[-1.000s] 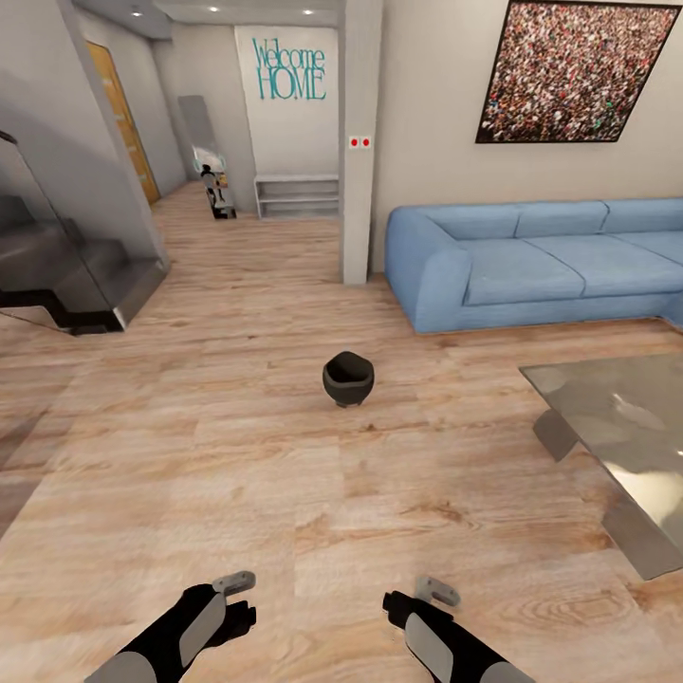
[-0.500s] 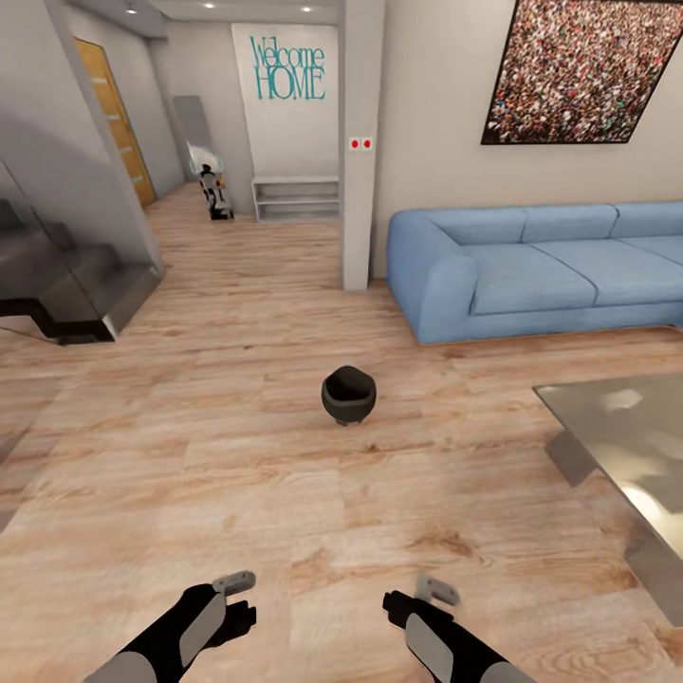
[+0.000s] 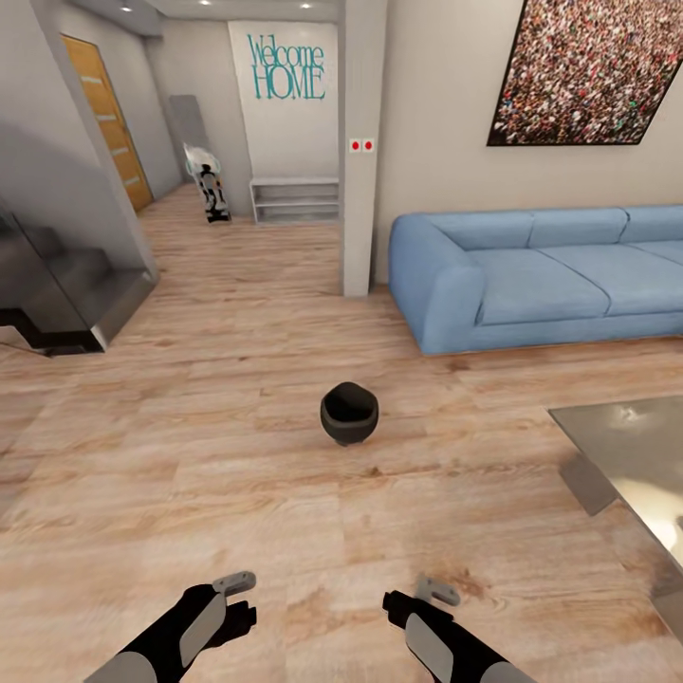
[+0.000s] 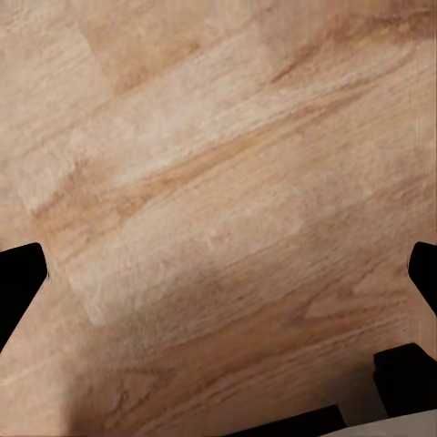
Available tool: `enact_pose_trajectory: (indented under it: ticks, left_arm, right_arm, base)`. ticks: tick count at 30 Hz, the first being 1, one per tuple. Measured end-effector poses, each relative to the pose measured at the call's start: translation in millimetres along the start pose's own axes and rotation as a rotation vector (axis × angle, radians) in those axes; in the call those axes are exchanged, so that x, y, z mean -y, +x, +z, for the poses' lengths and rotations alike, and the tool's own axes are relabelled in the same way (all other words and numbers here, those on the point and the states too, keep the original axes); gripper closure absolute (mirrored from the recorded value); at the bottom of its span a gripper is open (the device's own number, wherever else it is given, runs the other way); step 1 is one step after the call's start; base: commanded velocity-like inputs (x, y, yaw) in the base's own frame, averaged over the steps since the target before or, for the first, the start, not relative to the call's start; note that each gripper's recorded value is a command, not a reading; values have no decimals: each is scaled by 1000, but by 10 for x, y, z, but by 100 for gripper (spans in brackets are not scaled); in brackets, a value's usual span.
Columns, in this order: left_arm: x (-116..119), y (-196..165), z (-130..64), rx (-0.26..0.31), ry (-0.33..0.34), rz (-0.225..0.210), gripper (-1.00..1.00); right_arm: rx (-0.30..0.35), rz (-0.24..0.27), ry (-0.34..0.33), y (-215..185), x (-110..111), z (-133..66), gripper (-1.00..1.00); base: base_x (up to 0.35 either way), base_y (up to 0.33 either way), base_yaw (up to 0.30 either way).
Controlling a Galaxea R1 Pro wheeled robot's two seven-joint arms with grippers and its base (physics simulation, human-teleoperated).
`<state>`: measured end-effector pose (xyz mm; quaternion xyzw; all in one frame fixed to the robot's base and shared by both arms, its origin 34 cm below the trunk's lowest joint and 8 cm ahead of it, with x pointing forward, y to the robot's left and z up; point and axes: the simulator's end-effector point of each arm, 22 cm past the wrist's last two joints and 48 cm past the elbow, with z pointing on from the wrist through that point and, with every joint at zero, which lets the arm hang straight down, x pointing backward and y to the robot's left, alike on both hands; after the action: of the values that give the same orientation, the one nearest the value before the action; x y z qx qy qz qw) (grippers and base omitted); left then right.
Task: Place each of the two pumpkins and all three candles from the living room inside a cabinet in the living room (use any cabinet), then make sure every cabinet is closed, and position the cauldron so it is next to a table in the living room.
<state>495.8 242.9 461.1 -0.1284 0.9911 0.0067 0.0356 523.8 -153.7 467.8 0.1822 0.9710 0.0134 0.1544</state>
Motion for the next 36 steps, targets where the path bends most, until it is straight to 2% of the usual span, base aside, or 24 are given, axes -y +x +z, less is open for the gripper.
enact_pose_trajectory:
  ticks: [11,14,17,20,24,28,31,33,34,36]
  left_arm:
    - [27,-17,-9,4,4,5,-100]
    - [170,-71,-49,15,26,21,-100]
    - [412,-283,-192,49,72,46,-100]
    - [634,-405,-378,36,119,92,-100]
    - [831,-694,-686,70,173,141,-100]
    - [767,-960,-860,121,176,157,-100]
    - [653,-1076,-899,139,162,158,-100]
    - [512,-1166,-916,152,142,158,-100]
    - [320,-1239,-915,160,113,156,-100]
    - [215,-1260,-905,160,99,149,-100]
  right_arm:
    - [10,-20,-7,-23,-43,-9,-100]
    - [9,-24,-12,-32,-67,-16,-100]
    - [12,-27,-20,-63,-112,-30,-100]
    - [-13,-42,-41,-61,-219,-65,-100]
    - [-105,-86,-73,55,-378,-140,-100]
    - [-169,-113,-88,81,-405,-198,-100]
    - [-171,-102,-93,-32,-356,-213,-100]
    - [-170,-85,-96,-127,-319,-224,-100]
    - [-165,-74,-90,-226,-243,-220,-100]
    - [-161,-71,-86,-267,-207,-216,-100]
  base:
    - [330,0,0]
    - [330,0,0]
    - [331,0,0]
    - [331,0,0]
    - [329,0,0]
    - [328,0,0]
    - [332,0,0]
    - [333,0,0]
    - [332,0,0]
    - [323,0,0]
